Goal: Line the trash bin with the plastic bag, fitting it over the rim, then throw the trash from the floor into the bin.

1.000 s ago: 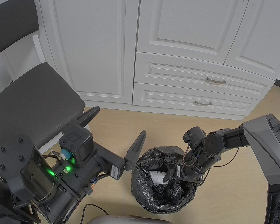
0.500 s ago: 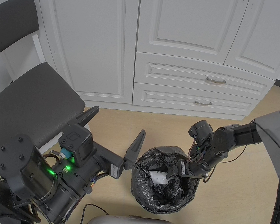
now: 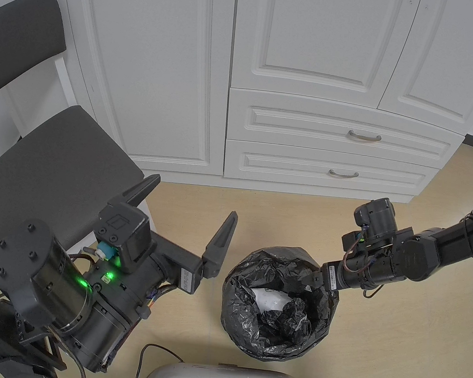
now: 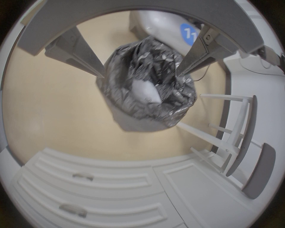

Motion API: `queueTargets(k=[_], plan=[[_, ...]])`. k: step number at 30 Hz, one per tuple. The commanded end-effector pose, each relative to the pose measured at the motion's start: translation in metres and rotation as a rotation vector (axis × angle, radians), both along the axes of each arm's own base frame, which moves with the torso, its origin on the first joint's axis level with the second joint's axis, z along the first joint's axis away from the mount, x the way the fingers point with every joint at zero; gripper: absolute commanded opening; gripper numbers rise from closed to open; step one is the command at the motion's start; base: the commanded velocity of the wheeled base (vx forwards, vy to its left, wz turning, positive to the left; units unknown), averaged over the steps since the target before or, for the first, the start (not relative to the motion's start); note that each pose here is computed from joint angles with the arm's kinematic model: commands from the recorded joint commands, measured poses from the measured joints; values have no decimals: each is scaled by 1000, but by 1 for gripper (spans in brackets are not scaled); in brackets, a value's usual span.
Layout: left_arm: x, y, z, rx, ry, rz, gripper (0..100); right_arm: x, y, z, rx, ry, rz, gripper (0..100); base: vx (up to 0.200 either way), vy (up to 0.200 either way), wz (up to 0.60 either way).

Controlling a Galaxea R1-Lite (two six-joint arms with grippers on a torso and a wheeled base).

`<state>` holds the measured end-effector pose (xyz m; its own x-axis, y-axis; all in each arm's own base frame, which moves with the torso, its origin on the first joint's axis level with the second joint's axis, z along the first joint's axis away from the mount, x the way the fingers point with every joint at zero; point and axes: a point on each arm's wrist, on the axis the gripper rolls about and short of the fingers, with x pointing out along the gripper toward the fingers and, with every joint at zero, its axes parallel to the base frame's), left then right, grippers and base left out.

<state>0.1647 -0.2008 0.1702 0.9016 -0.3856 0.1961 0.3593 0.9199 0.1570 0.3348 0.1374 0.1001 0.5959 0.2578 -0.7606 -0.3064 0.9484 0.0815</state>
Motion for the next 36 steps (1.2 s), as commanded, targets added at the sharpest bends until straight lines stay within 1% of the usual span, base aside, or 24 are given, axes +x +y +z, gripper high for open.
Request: queueTargets(k=[1,6,8,9,14,21,25,26,27,28,30,31,32,36], plan=[[1,3,2,-4,-4,11,100,5,-44,-31,-136,-45,-59,100,0,0,0],[2,2,1,-1,-3,11,100,23,-76,-52,-168,-40,-97,100,0,0,0],[2,2,0,0,-2,11,100,25,-81,-56,-162,-35,-92,100,0,0,0],[2,2,0,2,0,11,100,28,-88,-63,-146,-20,-67,100,0,0,0],[3,2,0,2,0,14,100,31,-91,-81,-146,21,-38,100,0,0,0],[4,3,-1,4,1,18,100,46,-91,-115,-157,78,-54,100,0,0,0],[4,3,-1,4,1,18,100,58,-92,-131,-151,91,-68,100,0,0,0],[4,3,0,2,0,18,100,65,-92,-139,-134,99,-103,100,0,0,0],[4,3,0,2,0,18,100,65,-92,-139,-134,99,-103,100,0,0,0],[4,3,-1,2,0,18,100,75,-92,-151,-112,108,-158,100,0,0,0],[4,3,-1,5,2,18,100,84,-91,-163,-95,116,-211,100,0,0,0],[4,2,-2,6,3,18,100,85,-92,-162,-94,119,-220,100,0,0,0],[4,2,-2,6,3,18,100,88,-94,-162,-82,140,-240,100,0,0,0],[4,2,-2,7,4,18,100,94,-95,-159,-79,224,-276,100,0,0,0]])
